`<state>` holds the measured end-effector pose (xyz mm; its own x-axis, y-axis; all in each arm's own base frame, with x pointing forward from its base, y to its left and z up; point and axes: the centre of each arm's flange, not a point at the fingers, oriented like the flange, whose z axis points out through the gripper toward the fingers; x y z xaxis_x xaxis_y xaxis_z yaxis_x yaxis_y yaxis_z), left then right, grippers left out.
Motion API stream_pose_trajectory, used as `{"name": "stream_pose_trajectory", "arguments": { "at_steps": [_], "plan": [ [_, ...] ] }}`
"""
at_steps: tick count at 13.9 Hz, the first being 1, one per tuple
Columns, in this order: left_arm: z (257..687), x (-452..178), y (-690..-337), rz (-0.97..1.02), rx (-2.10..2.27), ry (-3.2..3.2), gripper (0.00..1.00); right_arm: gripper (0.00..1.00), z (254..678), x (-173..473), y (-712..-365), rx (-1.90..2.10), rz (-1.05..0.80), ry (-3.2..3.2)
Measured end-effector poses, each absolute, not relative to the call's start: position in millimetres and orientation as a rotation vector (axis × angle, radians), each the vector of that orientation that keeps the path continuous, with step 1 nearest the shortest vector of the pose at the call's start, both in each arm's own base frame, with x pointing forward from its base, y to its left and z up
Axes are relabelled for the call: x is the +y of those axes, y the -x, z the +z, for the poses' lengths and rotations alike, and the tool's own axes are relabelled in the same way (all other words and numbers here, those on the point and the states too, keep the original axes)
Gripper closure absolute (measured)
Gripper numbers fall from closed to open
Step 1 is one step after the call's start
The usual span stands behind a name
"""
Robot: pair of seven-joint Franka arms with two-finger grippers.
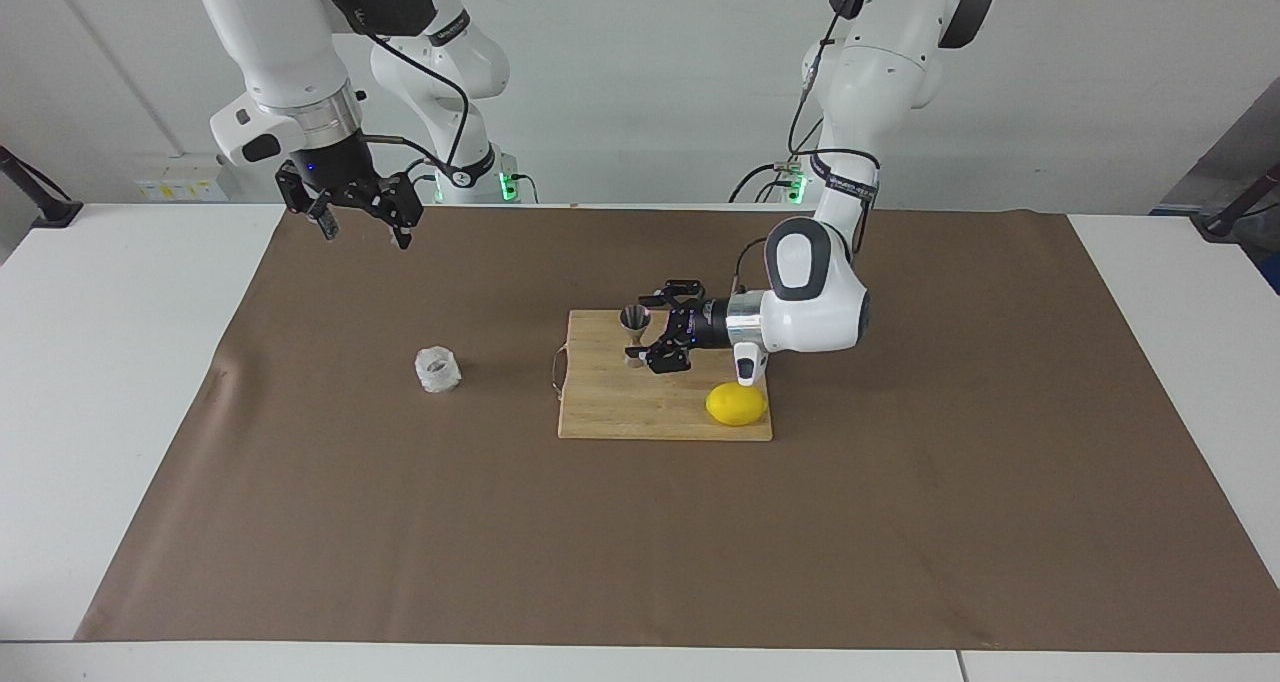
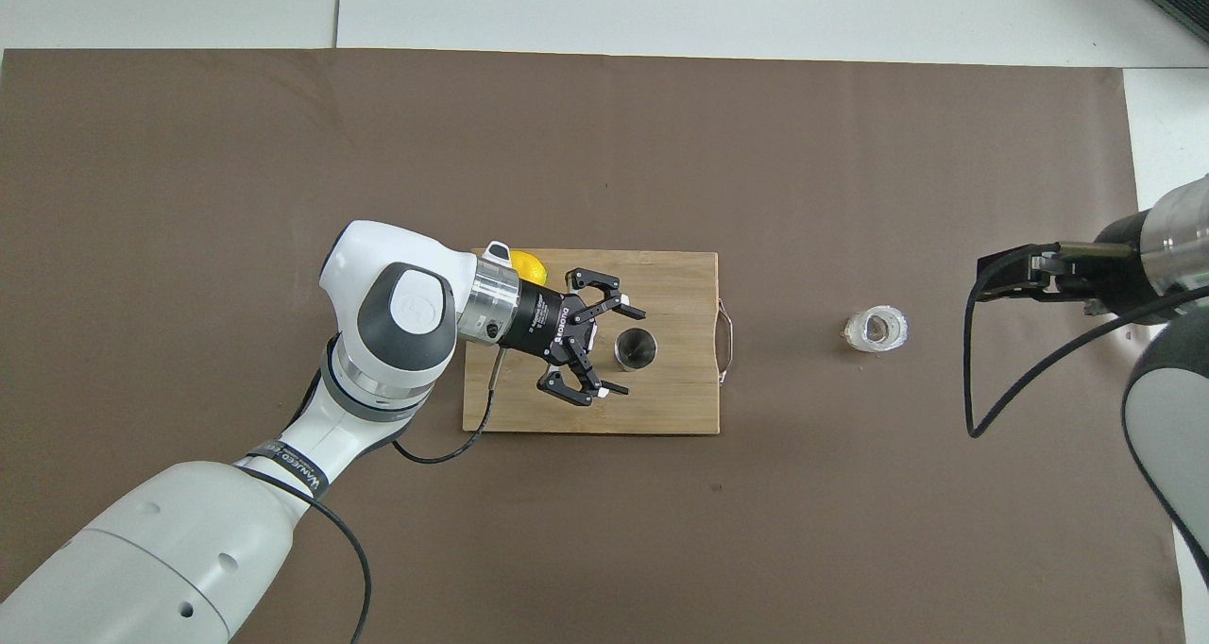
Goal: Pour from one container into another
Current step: 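Lower the metal cup onto the board and open the left gripper, then retract the left gripper while the right gripper reaches the white cup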
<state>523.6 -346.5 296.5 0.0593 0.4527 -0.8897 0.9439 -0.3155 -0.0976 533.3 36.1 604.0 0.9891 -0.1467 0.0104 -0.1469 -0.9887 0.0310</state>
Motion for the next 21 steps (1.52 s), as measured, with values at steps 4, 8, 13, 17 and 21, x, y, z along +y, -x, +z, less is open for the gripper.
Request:
{"name": "stream_pose_trajectory", "arguments": {
  "at_steps": [4, 8, 13, 17, 21],
  "plan": [
    [319.3, -345.6, -534.3, -1.200, 1.423, -1.938, 0.00, 0.00, 602.8, 35.8, -531.9, -0.213, -0.008, -3.101],
    [366.9, -344.6, -557.3, -1.082, 1.439, -2.085, 0.00, 0.00, 601.0, 33.4, -531.7, 0.092, -0.020, -3.107],
    [419.5, -306.3, -590.4, -0.838, 1.424, -2.343, 0.00, 0.00, 567.9, 32.1, -529.5, 0.765, -0.047, -3.017],
    [431.8, -260.8, -611.7, -0.607, 1.476, -2.502, 0.00, 0.00, 519.4, 32.1, -526.4, 1.256, -0.019, -2.844],
    [455.1, -239.4, -624.5, -0.357, 1.345, -2.689, 0.00, 0.00, 484.5, 33.8, -523.1, 1.508, -0.010, -2.716]
  ]
}}
